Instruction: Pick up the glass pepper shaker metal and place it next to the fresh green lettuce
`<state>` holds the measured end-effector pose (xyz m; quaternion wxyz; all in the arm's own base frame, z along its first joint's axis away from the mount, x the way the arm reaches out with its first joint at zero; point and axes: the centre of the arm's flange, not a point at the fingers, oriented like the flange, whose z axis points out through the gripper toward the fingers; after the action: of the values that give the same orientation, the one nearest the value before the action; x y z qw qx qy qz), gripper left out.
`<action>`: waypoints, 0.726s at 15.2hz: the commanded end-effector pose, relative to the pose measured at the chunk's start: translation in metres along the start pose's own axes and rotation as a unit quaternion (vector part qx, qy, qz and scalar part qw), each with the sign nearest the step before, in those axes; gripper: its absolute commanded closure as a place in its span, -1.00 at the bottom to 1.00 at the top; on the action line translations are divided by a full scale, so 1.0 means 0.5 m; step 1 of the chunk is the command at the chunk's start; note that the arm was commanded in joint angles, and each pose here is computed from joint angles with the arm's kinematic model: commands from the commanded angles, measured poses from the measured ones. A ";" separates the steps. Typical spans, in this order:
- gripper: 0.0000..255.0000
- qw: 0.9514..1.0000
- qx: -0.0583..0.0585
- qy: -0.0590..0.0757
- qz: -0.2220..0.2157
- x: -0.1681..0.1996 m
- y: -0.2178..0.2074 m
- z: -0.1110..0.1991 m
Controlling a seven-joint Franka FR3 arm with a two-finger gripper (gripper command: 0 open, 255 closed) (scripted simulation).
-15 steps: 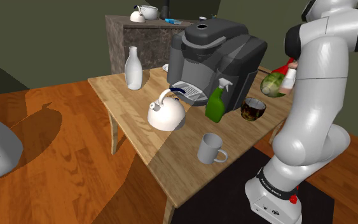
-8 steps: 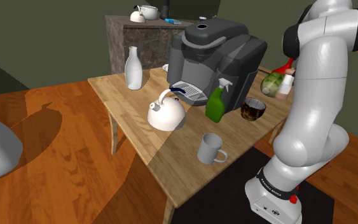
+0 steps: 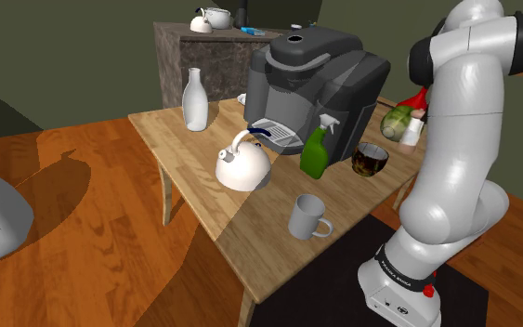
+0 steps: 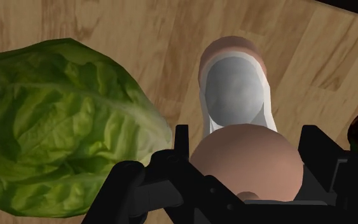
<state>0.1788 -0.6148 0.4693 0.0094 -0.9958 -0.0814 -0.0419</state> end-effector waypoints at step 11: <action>1.00 1.000 0.000 0.000 0.000 -0.006 0.000 0.064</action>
<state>0.1785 -0.6144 0.4373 0.0092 -0.9958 -0.0814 -0.0419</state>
